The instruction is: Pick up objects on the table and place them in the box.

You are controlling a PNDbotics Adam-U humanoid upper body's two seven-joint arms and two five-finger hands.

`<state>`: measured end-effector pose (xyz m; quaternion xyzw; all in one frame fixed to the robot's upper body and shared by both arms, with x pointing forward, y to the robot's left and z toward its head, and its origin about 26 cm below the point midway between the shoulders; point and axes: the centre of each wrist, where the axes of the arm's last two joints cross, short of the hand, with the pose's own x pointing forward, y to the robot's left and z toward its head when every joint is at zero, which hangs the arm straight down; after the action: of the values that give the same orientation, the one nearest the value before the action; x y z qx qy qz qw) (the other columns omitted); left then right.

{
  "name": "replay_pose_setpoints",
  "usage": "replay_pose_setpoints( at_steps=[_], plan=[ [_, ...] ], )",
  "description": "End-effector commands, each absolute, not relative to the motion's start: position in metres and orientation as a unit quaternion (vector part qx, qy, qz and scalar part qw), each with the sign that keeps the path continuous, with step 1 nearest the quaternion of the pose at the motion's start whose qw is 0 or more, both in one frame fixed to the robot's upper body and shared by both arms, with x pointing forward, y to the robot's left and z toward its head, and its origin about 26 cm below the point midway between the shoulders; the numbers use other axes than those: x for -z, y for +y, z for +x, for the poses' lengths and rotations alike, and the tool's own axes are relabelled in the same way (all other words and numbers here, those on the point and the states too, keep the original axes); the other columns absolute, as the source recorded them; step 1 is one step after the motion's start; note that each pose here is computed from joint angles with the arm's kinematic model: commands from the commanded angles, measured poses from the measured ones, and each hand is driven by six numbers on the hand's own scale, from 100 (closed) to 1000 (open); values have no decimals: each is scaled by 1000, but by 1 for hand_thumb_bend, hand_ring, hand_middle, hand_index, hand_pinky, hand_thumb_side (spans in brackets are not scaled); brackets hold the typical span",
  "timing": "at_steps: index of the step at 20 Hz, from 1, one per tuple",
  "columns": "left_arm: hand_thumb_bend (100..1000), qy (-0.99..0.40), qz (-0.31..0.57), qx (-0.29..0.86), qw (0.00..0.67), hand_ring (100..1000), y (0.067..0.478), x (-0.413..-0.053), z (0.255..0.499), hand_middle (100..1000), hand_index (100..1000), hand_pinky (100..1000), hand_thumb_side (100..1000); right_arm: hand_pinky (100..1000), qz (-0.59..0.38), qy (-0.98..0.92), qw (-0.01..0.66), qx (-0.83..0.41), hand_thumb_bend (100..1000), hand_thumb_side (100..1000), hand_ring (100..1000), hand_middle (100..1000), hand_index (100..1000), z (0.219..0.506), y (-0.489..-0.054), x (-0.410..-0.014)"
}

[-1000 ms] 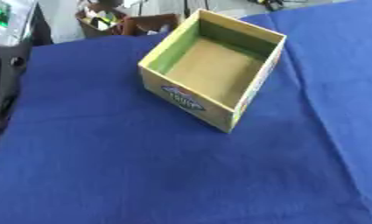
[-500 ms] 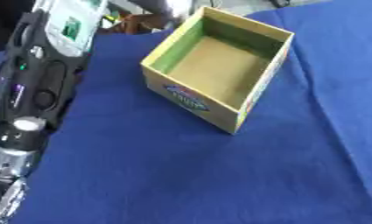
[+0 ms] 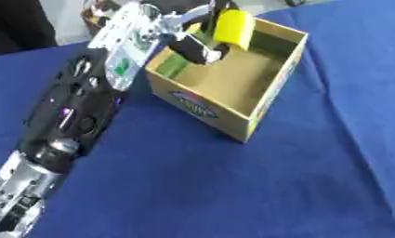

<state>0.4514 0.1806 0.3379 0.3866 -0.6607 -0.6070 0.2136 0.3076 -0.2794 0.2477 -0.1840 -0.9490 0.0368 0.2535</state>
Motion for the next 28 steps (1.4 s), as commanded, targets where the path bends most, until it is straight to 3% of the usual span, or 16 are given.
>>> replay_pose_setpoints(
  at_steps=[1, 6, 10, 11, 12, 13, 14, 15, 17, 18, 20, 22, 26, 28],
  plan=[
    [100, -660, 403, 604, 193, 558, 182, -339, 457, 572, 479, 305, 253, 532, -181, -953, 238, -42, 100, 581, 633, 606, 759, 305, -279, -257],
    [100, -649, 416, 610, 184, 590, 181, -325, 467, 610, 551, 343, 260, 533, -180, -954, 237, -41, 100, 580, 633, 606, 759, 305, -278, -257],
    [100, -637, 427, 616, 178, 685, 180, -319, 471, 706, 729, 458, 285, 533, -179, -954, 238, -41, 100, 579, 633, 606, 759, 305, -279, -257],
    [100, -633, 428, 621, 176, 768, 180, -318, 471, 791, 873, 580, 404, 533, -179, -954, 238, -40, 100, 579, 633, 606, 759, 305, -279, -257],
    [100, -628, 427, 627, 173, 808, 180, -317, 471, 847, 951, 639, 521, 534, -180, -954, 238, -40, 100, 579, 633, 606, 759, 305, -279, -257],
    [100, -621, 427, 635, 168, 881, 179, -317, 471, 920, 1000, 752, 746, 533, -180, -954, 238, -40, 100, 579, 633, 606, 759, 305, -279, -257],
    [145, -614, 427, 644, 162, 910, 178, -317, 471, 948, 1000, 797, 845, 534, -179, -954, 238, -40, 100, 578, 633, 606, 759, 305, -279, -257],
    [371, -607, 427, 652, 156, 962, 178, -317, 470, 999, 1000, 882, 1000, 534, -179, -954, 238, -40, 100, 582, 633, 606, 759, 305, -279, -257],
    [591, -593, 428, 666, 148, 983, 179, -319, 470, 1000, 1000, 919, 1000, 534, -179, -954, 239, -39, 100, 577, 633, 606, 759, 305, -279, -257],
    [611, -591, 430, 667, 145, 982, 180, -321, 469, 1000, 1000, 920, 1000, 534, -179, -954, 239, -39, 100, 577, 633, 605, 759, 305, -279, -257],
    [603, -595, 434, 662, 138, 978, 182, -326, 467, 1000, 1000, 911, 1000, 535, -179, -953, 240, -38, 100, 575, 633, 605, 759, 305, -279, -256],
    [541, -611, 437, 647, 129, 959, 183, -333, 463, 995, 1000, 879, 1000, 535, -180, -953, 241, -37, 100, 575, 633, 606, 759, 305, -279, -256],
    [606, -664, 441, 593, 111, 904, 186, -350, 449, 909, 1000, 796, 1000, 537, -181, -953, 240, -36, 100, 572, 634, 606, 759, 304, -280, -257],
    [531, -696, 443, 555, 108, 870, 188, -360, 441, 858, 1000, 752, 1000, 538, -181, -953, 241, -35, 100, 571, 635, 607, 759, 304, -281, -256]
  ],
)
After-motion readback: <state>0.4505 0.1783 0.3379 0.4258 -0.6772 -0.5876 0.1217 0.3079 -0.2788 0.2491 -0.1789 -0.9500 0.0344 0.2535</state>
